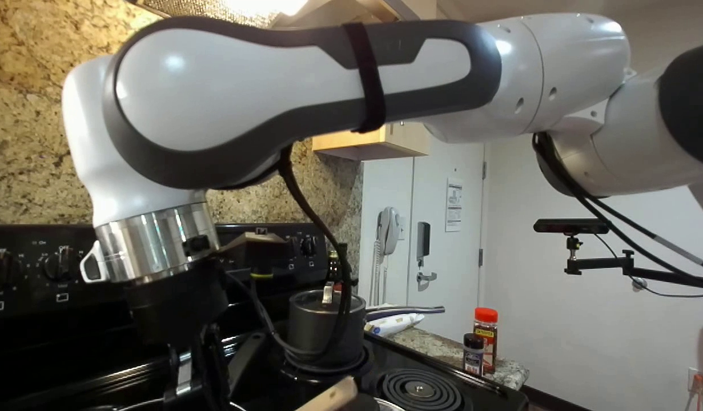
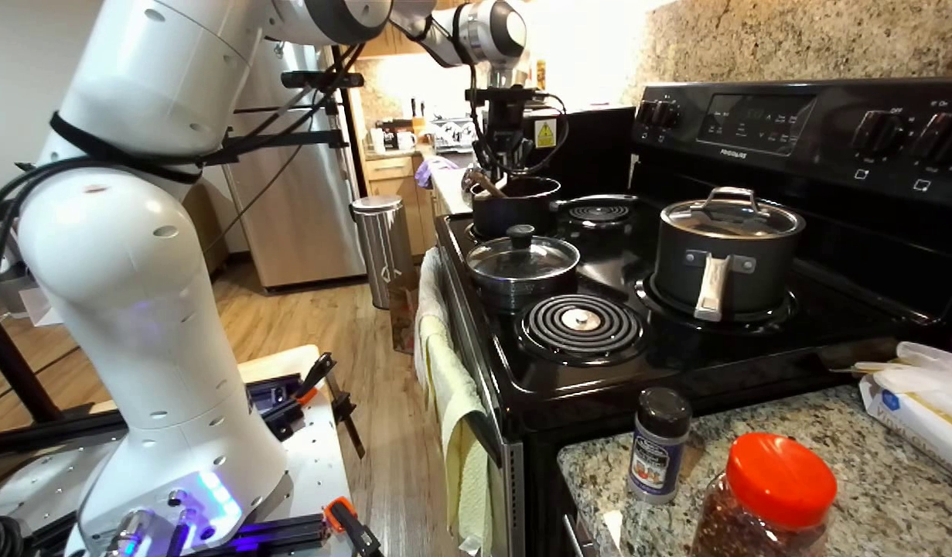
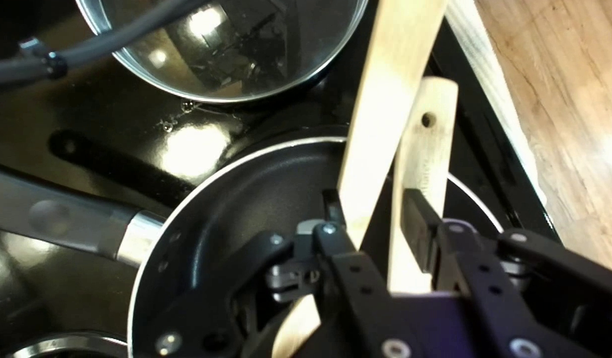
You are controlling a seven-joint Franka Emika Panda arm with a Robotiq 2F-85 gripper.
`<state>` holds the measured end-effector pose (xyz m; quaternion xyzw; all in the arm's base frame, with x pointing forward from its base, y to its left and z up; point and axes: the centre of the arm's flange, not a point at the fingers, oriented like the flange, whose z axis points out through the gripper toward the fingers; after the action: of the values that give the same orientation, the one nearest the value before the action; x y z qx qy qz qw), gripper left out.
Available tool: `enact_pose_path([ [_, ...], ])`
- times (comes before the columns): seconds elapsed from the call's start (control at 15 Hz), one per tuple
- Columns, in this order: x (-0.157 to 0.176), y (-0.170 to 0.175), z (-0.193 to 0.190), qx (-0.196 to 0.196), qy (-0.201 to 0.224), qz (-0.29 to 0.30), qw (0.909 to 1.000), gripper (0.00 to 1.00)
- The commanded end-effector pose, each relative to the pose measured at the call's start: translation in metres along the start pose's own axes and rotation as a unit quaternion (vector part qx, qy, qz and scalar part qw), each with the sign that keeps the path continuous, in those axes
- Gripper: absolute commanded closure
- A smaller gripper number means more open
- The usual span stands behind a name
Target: Remove one wooden spoon from the top of the pot on the left and place it inside the pot
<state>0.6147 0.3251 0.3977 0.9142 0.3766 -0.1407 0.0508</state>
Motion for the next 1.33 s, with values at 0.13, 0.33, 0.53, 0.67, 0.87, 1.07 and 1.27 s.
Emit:
enact_pose_path([
  [0.13, 0.007, 0.006, -0.012, -0.007, 0.042, -0.001, 0.9991, 0.20],
  [0.33, 0.009, 0.008, -0.023, -0.009, 0.094, 0.002, 0.9955, 0.02],
  [0.53, 0.006, 0.011, -0.041, -0.016, 0.172, 0.030, 0.9845, 0.00],
  [0.67, 0.001, 0.016, -0.054, -0.019, 0.219, 0.059, 0.9737, 0.00],
  [0.87, -0.013, 0.027, -0.072, -0.013, 0.264, 0.106, 0.9586, 0.00],
  [1.07, -0.039, 0.040, -0.084, -0.013, 0.275, 0.143, 0.9506, 0.00],
  [1.27, -0.066, 0.050, -0.093, -0.018, 0.276, 0.168, 0.9462, 0.00],
])
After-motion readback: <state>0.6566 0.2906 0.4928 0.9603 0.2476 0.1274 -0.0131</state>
